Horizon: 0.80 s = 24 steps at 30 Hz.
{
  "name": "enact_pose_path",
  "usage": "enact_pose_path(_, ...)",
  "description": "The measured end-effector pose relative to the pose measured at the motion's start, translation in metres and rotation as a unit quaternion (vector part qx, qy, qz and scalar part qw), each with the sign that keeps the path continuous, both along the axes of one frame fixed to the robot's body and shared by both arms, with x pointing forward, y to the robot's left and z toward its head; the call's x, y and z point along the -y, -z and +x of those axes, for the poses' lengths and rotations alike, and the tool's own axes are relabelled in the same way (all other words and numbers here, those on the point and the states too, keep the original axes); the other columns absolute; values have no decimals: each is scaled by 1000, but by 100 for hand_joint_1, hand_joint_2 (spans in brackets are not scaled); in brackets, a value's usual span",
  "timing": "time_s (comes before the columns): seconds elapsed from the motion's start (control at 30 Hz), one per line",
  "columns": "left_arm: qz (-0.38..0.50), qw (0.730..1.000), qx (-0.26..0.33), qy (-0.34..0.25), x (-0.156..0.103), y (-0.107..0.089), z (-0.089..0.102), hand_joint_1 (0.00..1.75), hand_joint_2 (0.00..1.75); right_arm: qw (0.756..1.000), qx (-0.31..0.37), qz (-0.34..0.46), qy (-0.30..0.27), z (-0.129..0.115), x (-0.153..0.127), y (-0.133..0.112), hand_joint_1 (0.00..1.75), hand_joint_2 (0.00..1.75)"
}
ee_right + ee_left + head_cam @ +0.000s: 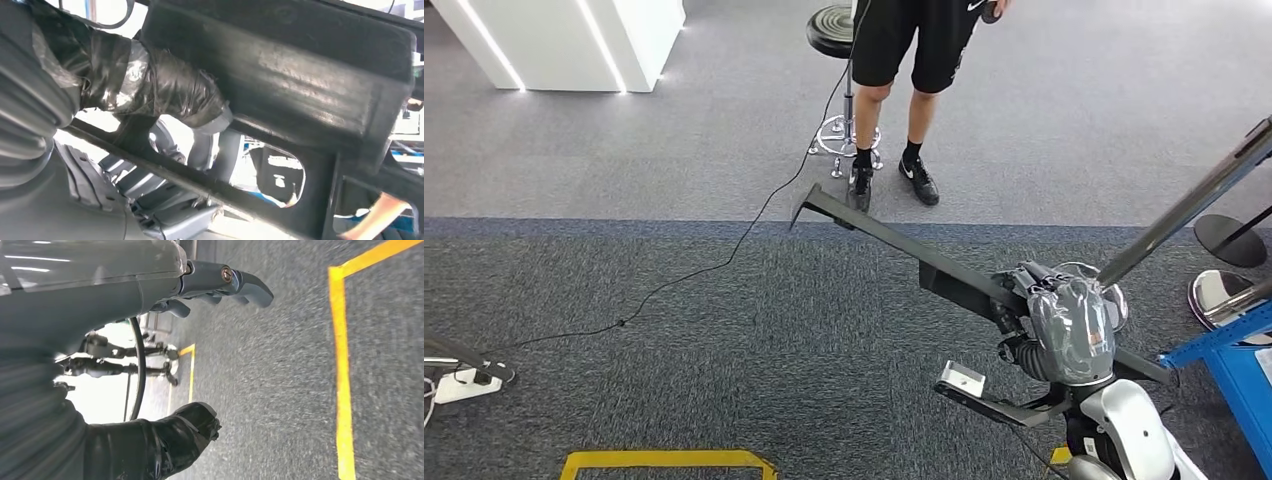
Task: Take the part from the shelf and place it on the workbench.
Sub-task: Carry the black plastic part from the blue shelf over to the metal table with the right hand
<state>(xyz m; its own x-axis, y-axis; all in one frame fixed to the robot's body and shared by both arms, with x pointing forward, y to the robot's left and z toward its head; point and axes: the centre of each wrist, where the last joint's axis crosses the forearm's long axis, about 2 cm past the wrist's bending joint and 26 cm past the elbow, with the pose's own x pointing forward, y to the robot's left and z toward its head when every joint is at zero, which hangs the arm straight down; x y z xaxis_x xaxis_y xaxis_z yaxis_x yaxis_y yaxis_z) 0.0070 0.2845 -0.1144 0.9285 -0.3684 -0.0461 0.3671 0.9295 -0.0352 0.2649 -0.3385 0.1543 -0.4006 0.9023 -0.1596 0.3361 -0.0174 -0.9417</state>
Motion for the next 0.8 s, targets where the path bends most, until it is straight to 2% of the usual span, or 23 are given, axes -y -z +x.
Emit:
enact_pose_path(0.2, 4, 1000, 0, -4, -7, 0, 2, 0, 175, 1000, -2, 6, -15, 0, -18, 3, 175, 175)
enact_pose_path(0.5, 9, 1000, 6, -1, -15, 0, 3, 0, 175, 999, 13, 14, -31, 19, -46, -10, 175, 175)
enact_pose_path(0.8, 23, 1000, 11, 12, -24, 0, 6, 0, 175, 1000, 9, 18, -18, 19, -51, -7, 175, 175)
